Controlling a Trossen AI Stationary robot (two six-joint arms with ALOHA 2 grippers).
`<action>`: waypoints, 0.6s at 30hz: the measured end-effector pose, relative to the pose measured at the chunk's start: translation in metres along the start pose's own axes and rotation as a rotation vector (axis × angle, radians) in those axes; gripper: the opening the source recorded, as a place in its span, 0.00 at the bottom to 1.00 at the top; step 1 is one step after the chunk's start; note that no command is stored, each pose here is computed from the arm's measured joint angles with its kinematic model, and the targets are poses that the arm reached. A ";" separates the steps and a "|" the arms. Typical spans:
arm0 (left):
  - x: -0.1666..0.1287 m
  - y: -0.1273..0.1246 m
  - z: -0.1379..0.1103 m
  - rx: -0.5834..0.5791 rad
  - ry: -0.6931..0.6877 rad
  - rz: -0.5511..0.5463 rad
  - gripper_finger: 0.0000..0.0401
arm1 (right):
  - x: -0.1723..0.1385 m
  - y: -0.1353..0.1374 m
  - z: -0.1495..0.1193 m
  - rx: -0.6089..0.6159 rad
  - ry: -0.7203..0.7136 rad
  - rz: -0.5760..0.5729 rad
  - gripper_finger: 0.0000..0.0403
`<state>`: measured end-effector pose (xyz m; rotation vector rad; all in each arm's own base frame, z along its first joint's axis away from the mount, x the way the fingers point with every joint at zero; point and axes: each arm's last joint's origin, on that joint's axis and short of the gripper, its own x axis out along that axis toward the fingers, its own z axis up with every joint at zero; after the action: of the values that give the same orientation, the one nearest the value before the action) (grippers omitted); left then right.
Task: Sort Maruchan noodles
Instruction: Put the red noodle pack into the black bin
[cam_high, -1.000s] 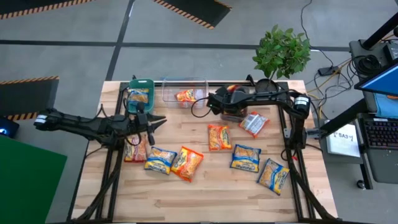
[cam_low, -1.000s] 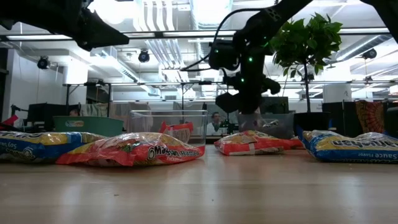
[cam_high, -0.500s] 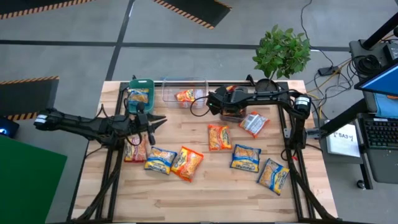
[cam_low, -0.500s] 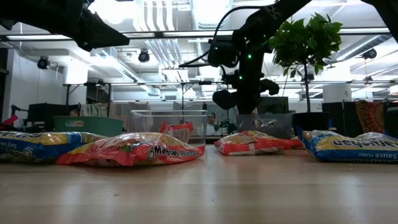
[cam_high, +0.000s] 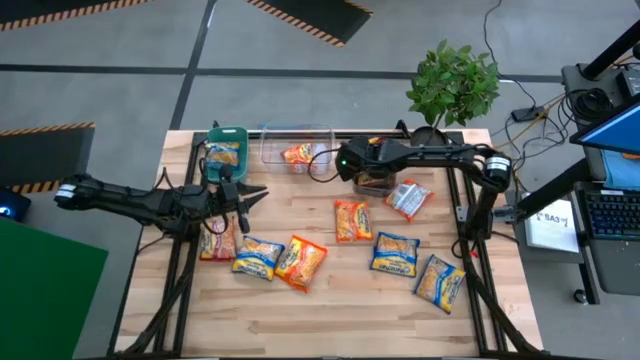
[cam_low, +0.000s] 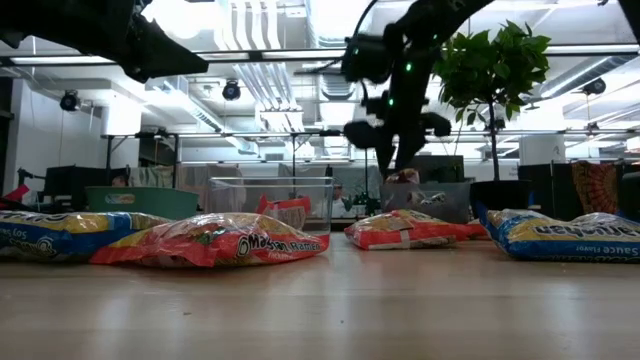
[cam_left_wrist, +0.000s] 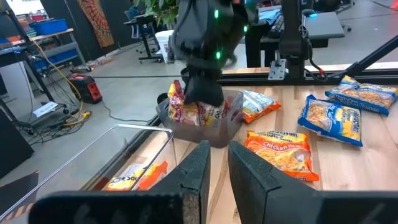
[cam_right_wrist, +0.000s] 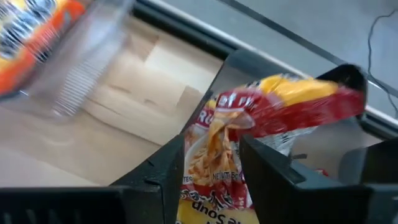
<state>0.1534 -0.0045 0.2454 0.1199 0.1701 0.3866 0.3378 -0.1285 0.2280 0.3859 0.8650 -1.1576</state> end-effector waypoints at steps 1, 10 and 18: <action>0.000 0.000 0.000 0.000 0.000 0.000 0.10 | -0.005 -0.003 0.002 0.009 -0.010 0.008 0.36; 0.000 0.000 0.000 0.000 0.001 0.000 0.10 | -0.020 -0.027 0.010 0.032 -0.035 -0.032 0.05; 0.000 0.000 -0.001 0.008 0.013 -0.001 0.10 | 0.013 -0.028 -0.013 0.025 0.010 -0.092 0.02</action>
<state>0.1535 -0.0045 0.2439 0.1247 0.1847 0.3859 0.3088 -0.1390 0.2140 0.3763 0.8853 -1.2533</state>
